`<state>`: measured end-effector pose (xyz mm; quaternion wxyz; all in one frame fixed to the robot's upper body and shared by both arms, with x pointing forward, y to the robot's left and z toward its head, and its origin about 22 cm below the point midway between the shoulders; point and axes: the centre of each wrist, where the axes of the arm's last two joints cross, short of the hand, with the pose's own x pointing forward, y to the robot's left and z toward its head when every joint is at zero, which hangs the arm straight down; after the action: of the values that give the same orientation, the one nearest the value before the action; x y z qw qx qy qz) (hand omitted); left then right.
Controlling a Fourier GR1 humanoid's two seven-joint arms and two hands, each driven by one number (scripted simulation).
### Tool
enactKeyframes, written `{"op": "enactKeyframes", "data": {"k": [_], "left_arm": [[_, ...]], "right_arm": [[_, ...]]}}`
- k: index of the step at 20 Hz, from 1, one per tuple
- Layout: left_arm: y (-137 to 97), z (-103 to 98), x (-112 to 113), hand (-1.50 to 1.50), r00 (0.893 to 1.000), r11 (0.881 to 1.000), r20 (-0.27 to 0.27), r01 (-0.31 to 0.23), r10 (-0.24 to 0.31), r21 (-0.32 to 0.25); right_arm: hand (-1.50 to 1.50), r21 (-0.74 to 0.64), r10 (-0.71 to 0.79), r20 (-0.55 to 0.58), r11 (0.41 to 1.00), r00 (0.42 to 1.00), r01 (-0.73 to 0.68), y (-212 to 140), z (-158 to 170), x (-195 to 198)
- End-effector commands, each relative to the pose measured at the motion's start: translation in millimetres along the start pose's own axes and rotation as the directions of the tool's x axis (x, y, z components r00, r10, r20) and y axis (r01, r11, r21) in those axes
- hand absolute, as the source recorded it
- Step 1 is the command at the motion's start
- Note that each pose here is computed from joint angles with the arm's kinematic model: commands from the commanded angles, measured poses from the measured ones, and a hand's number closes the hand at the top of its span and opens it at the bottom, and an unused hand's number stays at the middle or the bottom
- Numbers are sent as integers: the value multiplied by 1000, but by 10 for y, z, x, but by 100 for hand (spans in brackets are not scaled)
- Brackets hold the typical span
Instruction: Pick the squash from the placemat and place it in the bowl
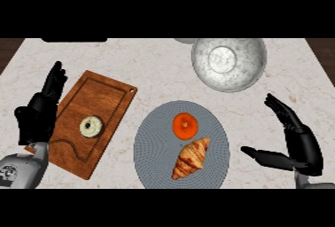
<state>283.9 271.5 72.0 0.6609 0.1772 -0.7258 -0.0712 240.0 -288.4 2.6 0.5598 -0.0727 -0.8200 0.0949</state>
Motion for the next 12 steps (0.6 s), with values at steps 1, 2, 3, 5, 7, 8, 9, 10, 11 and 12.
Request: {"op": "enactKeyframes", "data": {"k": [1, 2, 3, 5, 7, 8, 9, 10, 11, 12], "left_arm": [[-232, 47, 13, 0, 1000, 1000, 9, -5, 5, 9], [-2, -7, 36, 0, 1000, 1000, 10, 4, -4, -14], [-16, -35, 84, 0, 1000, 1000, 2, 0, 0, -3], [-11, -130, 92, 0, 1000, 1000, -6, -7, 7, 8], [-16, -25, 79, 0, 1000, 1000, 2, 3, -3, -10], [-26, -6, -11, 0, 1000, 1000, 12, 17, -17, -14], [-50, -111, 112, 0, 1000, 1000, 18, -7, 8, -25], [0, -91, 203, 0, 1000, 1000, 16, 6, -6, -26], [-9, -16, 101, 0, 1000, 1000, 14, -2, 2, -25], [65, -94, 6, 0, 1000, 999, 20, -16, 16, -31]], "right_arm": [[-150, 145, 189, -36, 973, 981, -182, -135, -234, 326], [-150, 150, 209, -43, 968, 977, -200, -12, -351, 434], [-150, 221, 243, -72, 950, 967, -222, -43, -273, 474], [-150, 251, 344, -76, 915, 936, -316, 105, -343, 593], [-150, 316, 414, -109, 876, 904, -363, 100, -553, 857], [-150, 365, 461, -113, 843, 880, -395, 78, -630, 789], [-150, 394, 485, -123, 825, 866, -405, 207, -731, 868], [-150, 418, 497, -137, 813, 857, -405, 187, -843, 945], [-150, 454, 514, -127, 791, 848, -411, 451, -768, 968], [-150, 478, 505, -117, 783, 855, -397, 580, -837, 1107]]}}
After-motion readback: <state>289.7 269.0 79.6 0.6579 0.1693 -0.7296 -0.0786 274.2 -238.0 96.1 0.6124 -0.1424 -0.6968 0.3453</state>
